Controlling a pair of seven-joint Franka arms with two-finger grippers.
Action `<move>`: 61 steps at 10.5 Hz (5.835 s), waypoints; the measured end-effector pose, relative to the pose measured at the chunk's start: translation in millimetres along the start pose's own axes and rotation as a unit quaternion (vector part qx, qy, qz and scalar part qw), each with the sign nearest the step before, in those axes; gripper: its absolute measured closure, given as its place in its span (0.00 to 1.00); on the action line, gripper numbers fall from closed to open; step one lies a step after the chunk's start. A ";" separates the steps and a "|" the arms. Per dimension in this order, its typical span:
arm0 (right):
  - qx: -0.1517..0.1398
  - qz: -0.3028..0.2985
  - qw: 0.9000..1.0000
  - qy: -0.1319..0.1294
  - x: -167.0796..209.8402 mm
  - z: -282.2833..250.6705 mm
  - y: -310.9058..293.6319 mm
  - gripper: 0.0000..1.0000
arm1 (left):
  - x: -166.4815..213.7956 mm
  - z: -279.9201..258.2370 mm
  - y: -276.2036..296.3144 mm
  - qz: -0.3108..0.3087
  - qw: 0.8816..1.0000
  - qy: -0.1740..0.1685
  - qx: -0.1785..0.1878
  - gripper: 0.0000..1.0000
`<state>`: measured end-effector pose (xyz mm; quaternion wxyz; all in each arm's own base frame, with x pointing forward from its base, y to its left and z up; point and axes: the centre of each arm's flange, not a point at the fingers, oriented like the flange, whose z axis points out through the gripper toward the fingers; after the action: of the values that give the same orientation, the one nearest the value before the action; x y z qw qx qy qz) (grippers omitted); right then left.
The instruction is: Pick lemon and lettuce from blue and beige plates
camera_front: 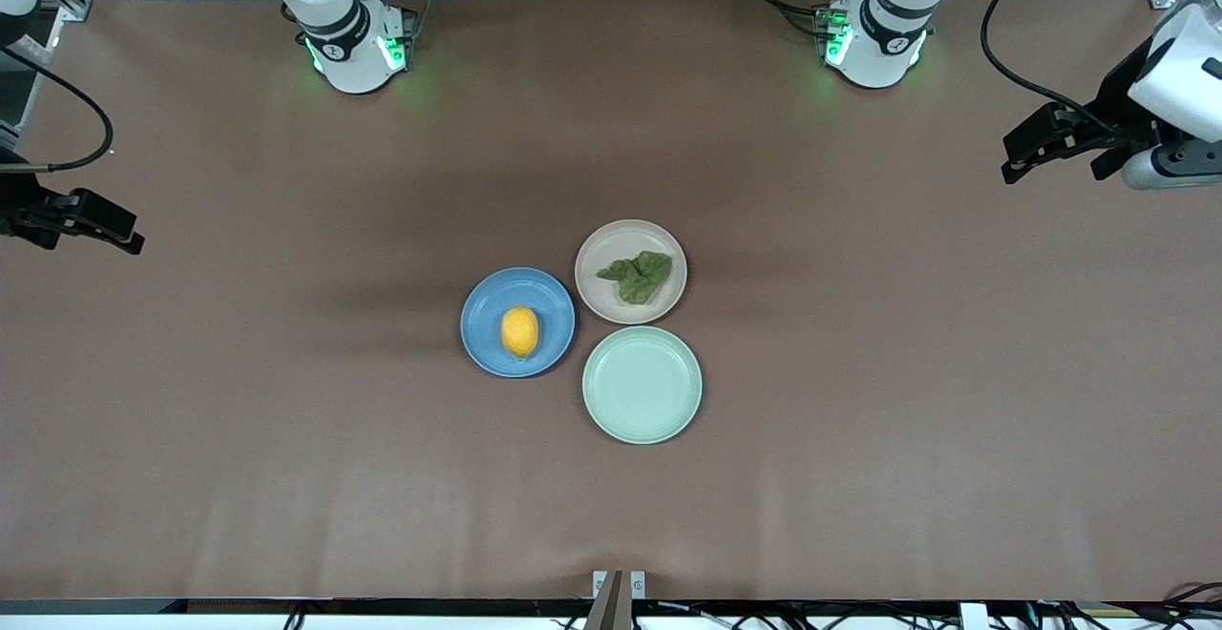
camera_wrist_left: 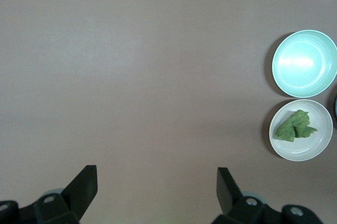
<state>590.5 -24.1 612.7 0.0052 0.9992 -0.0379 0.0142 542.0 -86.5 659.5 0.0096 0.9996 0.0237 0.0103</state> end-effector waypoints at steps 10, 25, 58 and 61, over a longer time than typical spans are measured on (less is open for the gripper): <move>0.001 -0.005 1.000 -0.003 -0.2 2.8 -10.1 0.00 | 15.0 60.1 63.9 0.053 0.998 -0.043 0.003 0.00; 0.052 0.139 0.989 -0.029 1.9 245.2 -271.2 0.00 | -75.6 336.0 417.9 -0.025 0.999 -0.022 -0.034 0.00; -0.004 -0.071 0.997 -0.039 -22.7 334.6 29.4 0.33 | -54.3 374.3 396.1 -0.024 0.999 -0.005 0.026 0.95; -0.003 -0.072 0.997 -0.033 -35.3 358.5 41.7 0.33 | -3.6 367.9 331.6 -0.029 0.998 -0.019 0.044 0.95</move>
<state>562.2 -67.1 253.7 0.0084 0.9992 0.0335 -0.0190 561.8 -424.7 298.2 -0.0341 0.9979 0.0533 -0.0103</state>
